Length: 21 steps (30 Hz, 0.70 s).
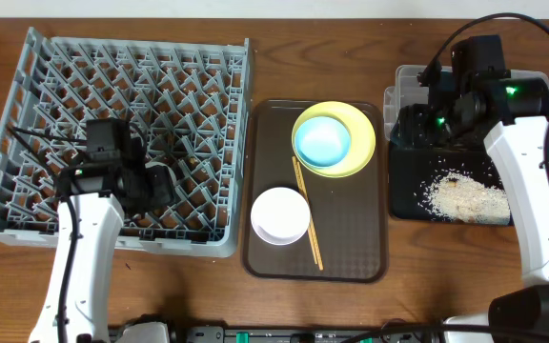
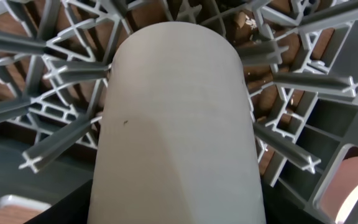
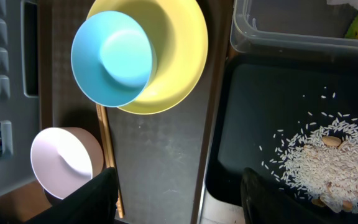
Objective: Sort waste into correct bins and load items into the dishwasher
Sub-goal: 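Carry the cup with the left gripper and place it upside down in the rack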
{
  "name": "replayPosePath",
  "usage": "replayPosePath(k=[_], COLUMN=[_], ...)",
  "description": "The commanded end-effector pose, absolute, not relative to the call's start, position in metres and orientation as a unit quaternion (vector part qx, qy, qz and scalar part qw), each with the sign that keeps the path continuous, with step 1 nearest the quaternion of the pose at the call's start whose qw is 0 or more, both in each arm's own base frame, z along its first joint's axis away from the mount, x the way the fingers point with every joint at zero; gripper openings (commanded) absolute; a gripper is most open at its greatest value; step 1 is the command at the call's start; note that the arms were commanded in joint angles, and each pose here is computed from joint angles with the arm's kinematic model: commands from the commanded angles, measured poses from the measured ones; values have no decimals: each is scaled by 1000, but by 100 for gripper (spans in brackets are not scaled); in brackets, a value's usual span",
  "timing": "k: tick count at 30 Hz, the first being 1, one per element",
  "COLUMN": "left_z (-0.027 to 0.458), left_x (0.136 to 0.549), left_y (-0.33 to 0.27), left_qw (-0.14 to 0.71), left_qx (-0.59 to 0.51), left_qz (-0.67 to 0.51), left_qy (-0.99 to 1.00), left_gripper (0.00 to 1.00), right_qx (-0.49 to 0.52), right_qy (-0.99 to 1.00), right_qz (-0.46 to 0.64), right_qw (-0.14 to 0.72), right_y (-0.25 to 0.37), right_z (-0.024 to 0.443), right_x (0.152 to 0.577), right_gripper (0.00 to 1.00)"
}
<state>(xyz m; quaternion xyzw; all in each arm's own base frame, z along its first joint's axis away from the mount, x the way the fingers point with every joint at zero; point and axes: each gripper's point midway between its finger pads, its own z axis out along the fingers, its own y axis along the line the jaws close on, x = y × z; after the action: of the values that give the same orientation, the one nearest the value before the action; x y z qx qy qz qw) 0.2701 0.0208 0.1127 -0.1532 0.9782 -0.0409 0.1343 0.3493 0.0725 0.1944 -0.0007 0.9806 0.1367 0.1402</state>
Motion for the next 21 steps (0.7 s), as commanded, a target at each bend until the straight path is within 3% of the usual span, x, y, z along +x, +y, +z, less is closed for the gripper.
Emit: replayPosePath(k=[1,7,14,17,20,21], left_z=[114,109,109,109,112,116], left_x=[277,279,279,279,281,283], left_y=[21,26,29,29,29,29], left_qw=[138,134,136,136,142,147], left_qx=[-156,-158,-159,-159,-159,-159], left_qz=[-46,-32,-24,-24,-24,-24], left_qy=[977,978,978,978,977,976], left_gripper=[54,69,84,98,99,99], right_qx=[-10,-8,-19,-19,-19,-19], right_qy=[978,980,982,982,982,982], right_qz=[135,132,129,129,129,129], right_qw=[157,146,139,139,138,136], right_y=[73,72,71,72,71,71], right_z=[205,202,201,201,201,200], right_x=[350,345,341,342,341,340], right_gripper=[61,63,74,84,99,99])
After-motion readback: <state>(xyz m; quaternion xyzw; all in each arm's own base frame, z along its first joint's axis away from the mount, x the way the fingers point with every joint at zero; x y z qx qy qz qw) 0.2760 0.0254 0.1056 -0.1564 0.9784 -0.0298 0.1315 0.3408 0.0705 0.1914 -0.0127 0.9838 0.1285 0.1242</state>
